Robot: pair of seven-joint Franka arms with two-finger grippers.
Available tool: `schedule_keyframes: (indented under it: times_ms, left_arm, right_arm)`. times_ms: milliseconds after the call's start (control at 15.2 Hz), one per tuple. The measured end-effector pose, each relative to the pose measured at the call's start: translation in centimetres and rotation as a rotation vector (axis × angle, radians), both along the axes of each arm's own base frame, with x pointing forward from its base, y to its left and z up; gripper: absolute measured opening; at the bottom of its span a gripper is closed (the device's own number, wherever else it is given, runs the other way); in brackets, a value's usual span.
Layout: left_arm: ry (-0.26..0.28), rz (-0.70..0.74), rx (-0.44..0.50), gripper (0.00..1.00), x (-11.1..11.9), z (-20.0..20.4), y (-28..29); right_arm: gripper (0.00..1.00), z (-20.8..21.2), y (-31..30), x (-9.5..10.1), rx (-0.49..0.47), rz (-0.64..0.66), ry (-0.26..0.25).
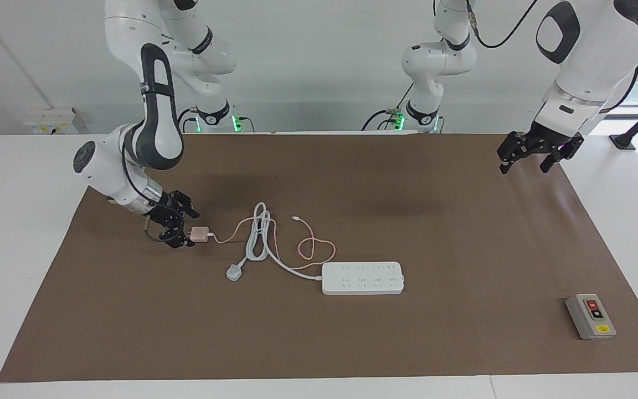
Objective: Plug charger into power strip
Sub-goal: 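Lower the open right gripper over the pink charger, then close the right gripper on the pink charger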
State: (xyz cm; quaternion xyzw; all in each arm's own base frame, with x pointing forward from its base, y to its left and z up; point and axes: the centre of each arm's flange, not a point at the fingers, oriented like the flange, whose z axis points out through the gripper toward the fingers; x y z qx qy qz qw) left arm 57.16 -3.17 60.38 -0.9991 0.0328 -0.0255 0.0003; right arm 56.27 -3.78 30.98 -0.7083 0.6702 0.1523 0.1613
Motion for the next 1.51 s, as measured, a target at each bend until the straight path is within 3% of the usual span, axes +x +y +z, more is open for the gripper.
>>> schedule_keyframes:
  times_ms: [789, 1512]
  left_arm:
    - [0.000, 0.000, 0.000, 1.00, 0.0, 0.0, 0.0]
    - [0.000, 0.000, 0.000, 1.00, 0.0, 0.0, 0.0]
  right_arm:
    - [1.00, -2.4, -0.8, -0.9, 0.073, -0.002, 0.025]
    - [0.98, -3.1, -1.1, 0.2, 0.078, 0.014, 0.013]
